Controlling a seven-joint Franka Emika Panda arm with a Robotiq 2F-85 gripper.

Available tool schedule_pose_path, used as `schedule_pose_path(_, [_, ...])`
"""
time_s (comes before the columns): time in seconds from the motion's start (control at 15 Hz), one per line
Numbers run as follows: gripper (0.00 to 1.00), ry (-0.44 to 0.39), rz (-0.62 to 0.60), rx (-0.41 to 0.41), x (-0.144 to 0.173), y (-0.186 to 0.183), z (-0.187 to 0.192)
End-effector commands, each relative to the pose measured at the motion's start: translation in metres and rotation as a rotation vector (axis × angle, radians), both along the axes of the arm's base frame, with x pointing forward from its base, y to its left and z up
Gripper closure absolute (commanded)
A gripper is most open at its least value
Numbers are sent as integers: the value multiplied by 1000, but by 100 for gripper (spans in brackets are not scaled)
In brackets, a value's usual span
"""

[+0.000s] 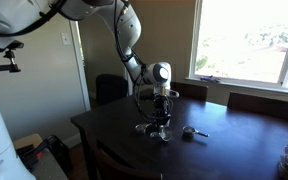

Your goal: Unstack the silver measuring cups

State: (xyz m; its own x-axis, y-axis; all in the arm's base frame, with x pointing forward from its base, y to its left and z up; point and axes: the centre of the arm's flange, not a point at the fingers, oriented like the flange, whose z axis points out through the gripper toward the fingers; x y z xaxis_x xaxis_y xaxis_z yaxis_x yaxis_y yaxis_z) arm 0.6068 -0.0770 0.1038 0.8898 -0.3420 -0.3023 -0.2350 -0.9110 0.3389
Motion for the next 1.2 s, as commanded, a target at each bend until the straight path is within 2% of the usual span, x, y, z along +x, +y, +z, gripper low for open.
schedule_pose_path(0.0, [98, 69, -49, -62, 7, -5, -14])
schedule_pose_path(0.33, [98, 82, -53, -66, 22, -1, -30])
schedule_pose_path(0.73, [98, 15, 19, -32, 29, 20, -17])
schedule_pose_path(0.8, [69, 5, 33, -28, 28, 22, -13])
schedule_pose_path(0.93, [62, -5, 54, -25, 27, 26, -8])
schedule_pose_path(1.13, [42, -17, 74, -27, 26, 27, -1])
